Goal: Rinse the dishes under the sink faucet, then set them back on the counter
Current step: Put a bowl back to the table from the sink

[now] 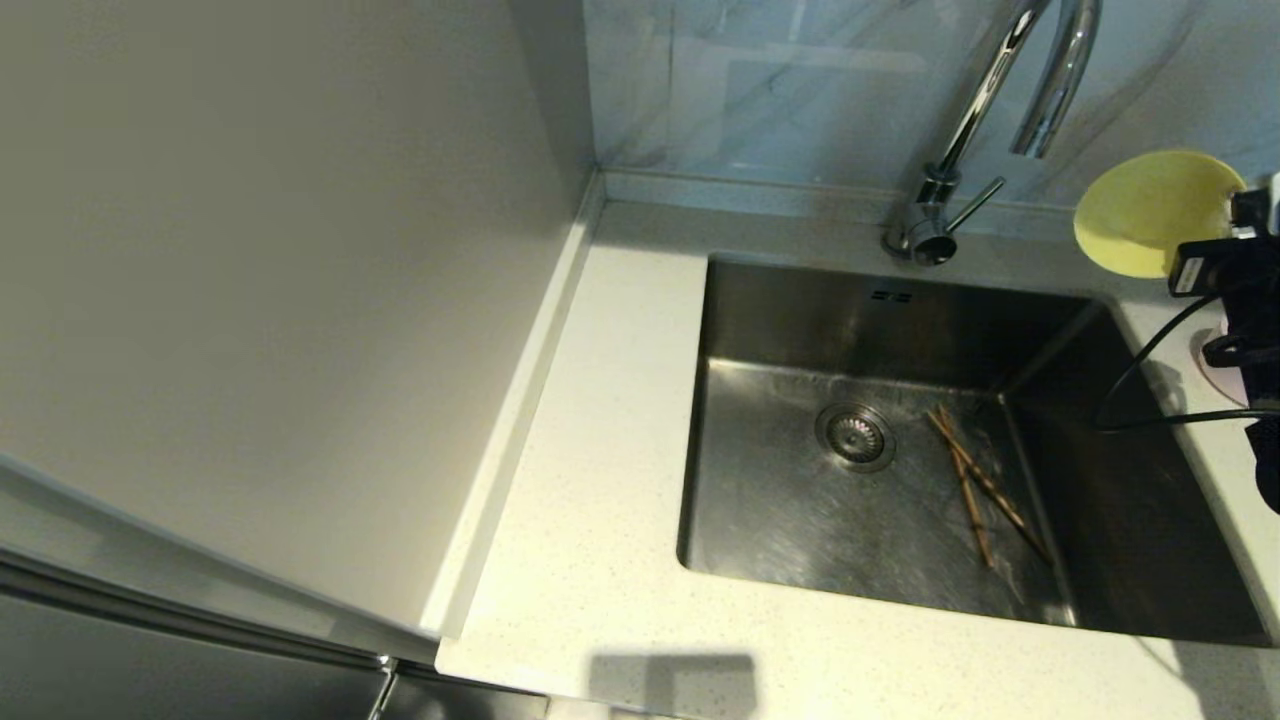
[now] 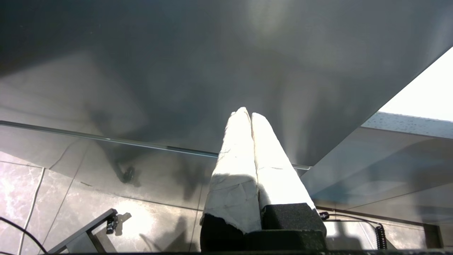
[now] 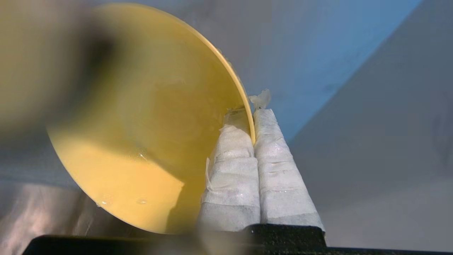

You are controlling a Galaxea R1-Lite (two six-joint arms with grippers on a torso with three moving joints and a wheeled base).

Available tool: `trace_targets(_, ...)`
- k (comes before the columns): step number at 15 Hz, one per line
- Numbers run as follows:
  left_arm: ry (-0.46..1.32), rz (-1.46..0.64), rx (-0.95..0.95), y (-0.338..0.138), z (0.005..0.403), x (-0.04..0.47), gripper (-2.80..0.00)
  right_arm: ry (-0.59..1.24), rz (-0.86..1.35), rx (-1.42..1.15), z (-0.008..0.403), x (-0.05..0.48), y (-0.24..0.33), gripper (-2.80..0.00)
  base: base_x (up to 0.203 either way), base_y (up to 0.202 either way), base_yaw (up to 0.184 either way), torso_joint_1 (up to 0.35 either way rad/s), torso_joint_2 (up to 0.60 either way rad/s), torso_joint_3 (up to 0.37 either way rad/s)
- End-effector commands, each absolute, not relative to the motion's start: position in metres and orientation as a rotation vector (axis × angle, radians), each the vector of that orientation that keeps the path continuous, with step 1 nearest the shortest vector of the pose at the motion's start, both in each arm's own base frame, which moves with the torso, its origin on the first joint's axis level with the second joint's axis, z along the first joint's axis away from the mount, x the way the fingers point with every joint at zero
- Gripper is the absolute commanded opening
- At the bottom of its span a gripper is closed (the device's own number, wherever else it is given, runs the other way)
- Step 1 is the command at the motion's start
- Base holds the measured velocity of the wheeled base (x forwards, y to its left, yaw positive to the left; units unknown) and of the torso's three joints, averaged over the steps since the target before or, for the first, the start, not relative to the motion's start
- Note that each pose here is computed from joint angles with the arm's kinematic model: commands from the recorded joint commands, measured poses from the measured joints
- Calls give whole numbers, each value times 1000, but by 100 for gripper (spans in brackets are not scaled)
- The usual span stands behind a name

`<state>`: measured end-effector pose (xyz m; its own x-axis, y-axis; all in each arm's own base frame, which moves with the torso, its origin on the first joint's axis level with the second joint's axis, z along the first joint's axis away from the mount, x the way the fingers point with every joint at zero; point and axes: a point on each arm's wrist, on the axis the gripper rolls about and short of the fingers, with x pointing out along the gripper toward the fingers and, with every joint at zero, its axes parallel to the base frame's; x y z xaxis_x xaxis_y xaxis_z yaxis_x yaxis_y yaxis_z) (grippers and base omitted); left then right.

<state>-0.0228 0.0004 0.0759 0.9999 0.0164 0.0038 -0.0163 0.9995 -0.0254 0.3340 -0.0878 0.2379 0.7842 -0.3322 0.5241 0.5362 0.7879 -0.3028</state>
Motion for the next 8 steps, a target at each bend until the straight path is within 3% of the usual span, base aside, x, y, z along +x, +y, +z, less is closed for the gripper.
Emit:
trace_targets(1,-8,17,-26,0,76,-23,-280,-472,-490,-500,238,334,-89,-280,0,0,0,0,0,0)
trace_targets(8,-8,17,-26,0,76,-23,-280,-360,-507,-1012,234,333,-104,-280,0,0,0,0,0,0)
